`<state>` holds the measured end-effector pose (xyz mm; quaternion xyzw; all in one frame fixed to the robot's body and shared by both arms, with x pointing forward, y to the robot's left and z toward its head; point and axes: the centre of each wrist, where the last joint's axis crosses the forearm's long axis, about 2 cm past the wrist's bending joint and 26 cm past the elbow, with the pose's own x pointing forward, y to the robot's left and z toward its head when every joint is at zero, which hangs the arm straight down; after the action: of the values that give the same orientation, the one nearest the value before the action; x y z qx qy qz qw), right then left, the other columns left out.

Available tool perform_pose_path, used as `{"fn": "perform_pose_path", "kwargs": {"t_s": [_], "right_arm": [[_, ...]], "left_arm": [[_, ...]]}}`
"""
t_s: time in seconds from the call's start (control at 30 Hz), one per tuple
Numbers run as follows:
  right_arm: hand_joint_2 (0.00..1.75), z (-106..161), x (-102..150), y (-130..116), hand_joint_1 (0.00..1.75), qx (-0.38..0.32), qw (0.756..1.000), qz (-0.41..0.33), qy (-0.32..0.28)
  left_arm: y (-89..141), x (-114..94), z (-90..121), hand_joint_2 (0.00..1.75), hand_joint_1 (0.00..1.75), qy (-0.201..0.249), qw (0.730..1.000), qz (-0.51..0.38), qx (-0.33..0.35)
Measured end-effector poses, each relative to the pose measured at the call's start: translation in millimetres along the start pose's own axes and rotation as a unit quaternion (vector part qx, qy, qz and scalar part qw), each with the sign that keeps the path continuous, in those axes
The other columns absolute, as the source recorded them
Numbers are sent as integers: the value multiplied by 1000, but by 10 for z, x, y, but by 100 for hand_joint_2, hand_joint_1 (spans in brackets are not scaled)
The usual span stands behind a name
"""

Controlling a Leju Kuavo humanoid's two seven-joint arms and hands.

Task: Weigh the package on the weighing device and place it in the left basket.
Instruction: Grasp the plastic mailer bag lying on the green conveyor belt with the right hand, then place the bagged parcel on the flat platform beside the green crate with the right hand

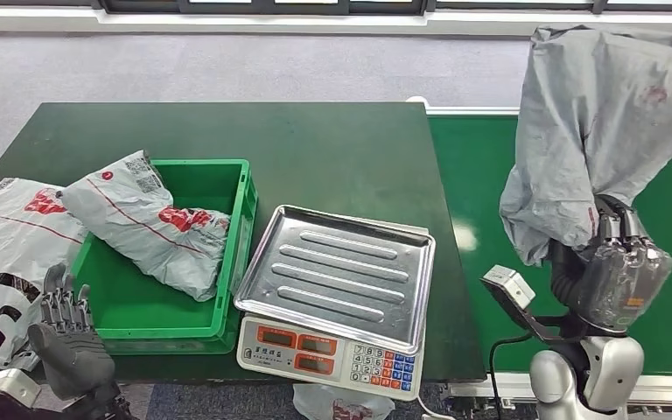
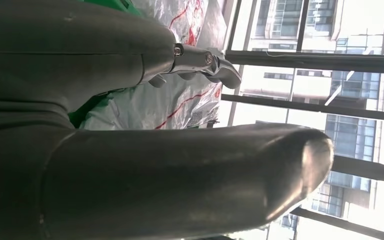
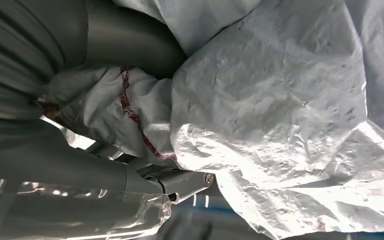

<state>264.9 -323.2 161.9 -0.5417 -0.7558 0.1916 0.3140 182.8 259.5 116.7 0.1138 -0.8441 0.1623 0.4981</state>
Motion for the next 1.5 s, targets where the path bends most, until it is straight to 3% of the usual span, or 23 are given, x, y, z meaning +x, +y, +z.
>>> {"fn": "perform_pose_path", "kwargs": {"t_s": [0.13,0.27,0.37,0.6,0.77,0.8,0.9,0.93,1.2,1.5], "right_arm": [[175,-151,332,401,175,65,989,-133,-19],[175,-192,866,889,175,153,957,-245,-33],[175,-133,1202,1131,175,207,933,-290,-45],[175,-39,1645,1387,175,302,884,-351,-61],[175,-39,1793,1454,175,349,867,-353,-55],[175,-39,1802,1461,158,353,865,-352,-54],[175,-37,1814,1472,27,366,865,-342,-41],[175,-38,1814,1473,0,371,866,-333,-32],[175,-138,1773,1414,0,359,894,-267,-1],[175,-263,1773,1265,0,320,909,-266,-11]], "left_arm": [[-102,-66,-108,0,0,3,1000,16,-12],[-247,-157,-196,0,0,13,999,30,-31],[-318,-196,-249,0,0,16,998,34,-42],[-352,-236,-257,0,0,23,998,31,-42],[-348,-240,-254,0,0,24,999,28,-37],[-347,-240,-254,0,0,25,999,27,-37],[-342,-238,-250,0,0,25,999,27,-34],[-338,-235,-244,0,0,25,999,27,-33],[-297,-177,-196,0,0,23,999,21,-25],[-290,-120,-206,0,0,14,999,19,-24]]}}
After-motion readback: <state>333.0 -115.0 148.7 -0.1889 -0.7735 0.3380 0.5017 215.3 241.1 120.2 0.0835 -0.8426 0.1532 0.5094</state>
